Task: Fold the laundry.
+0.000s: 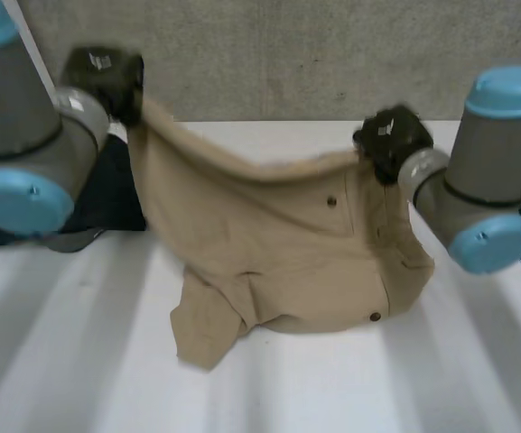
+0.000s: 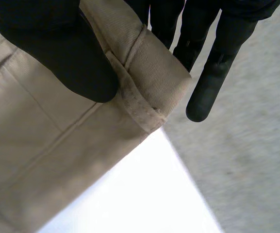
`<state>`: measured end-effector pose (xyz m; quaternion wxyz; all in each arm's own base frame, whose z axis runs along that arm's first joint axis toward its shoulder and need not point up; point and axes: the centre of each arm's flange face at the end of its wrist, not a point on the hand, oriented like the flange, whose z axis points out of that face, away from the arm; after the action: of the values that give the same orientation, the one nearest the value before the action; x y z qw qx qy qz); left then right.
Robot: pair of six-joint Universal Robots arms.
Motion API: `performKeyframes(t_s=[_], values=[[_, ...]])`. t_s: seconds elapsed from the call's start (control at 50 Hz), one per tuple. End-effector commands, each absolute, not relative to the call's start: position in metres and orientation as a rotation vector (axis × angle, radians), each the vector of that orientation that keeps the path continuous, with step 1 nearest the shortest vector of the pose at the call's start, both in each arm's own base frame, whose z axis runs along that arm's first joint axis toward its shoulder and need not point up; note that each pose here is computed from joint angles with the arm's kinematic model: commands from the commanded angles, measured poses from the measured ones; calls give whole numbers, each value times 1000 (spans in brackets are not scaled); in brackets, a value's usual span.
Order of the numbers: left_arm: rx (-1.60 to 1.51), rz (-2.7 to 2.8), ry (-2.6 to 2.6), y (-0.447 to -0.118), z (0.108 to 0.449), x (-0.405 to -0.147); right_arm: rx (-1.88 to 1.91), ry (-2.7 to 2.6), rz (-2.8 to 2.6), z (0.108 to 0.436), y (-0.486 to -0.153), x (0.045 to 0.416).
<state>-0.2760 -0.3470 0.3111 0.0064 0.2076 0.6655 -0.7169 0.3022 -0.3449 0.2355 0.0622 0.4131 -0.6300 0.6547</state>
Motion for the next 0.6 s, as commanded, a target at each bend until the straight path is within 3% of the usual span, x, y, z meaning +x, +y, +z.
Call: performKeyframes(t_s=[0.02,0.06,0.1,0.14,0.16,0.34,0.46,0.52,0.6], values=[[327,-2784,1496,-315,474,-253,741,-1448,2513,377,-366,303],[128,-2965,1251,-294,519,-237,524,-1248,2759,425,-358,294],[24,-3060,1093,-280,542,-227,420,-1121,2878,449,-348,285],[-9,-3105,1004,-275,549,-224,360,-992,2943,468,-335,274],[14,-3091,1040,-277,543,-227,383,-1013,2920,462,-337,271],[315,-2702,1659,-332,410,-246,839,-1541,2608,349,-356,295],[506,-2263,2077,-348,269,-259,1349,-1938,1970,202,-351,310],[597,-2049,2197,-343,216,-258,1528,-1987,1686,153,-342,307],[633,-1907,2280,-327,193,-251,1485,-2023,1657,136,-346,301]])
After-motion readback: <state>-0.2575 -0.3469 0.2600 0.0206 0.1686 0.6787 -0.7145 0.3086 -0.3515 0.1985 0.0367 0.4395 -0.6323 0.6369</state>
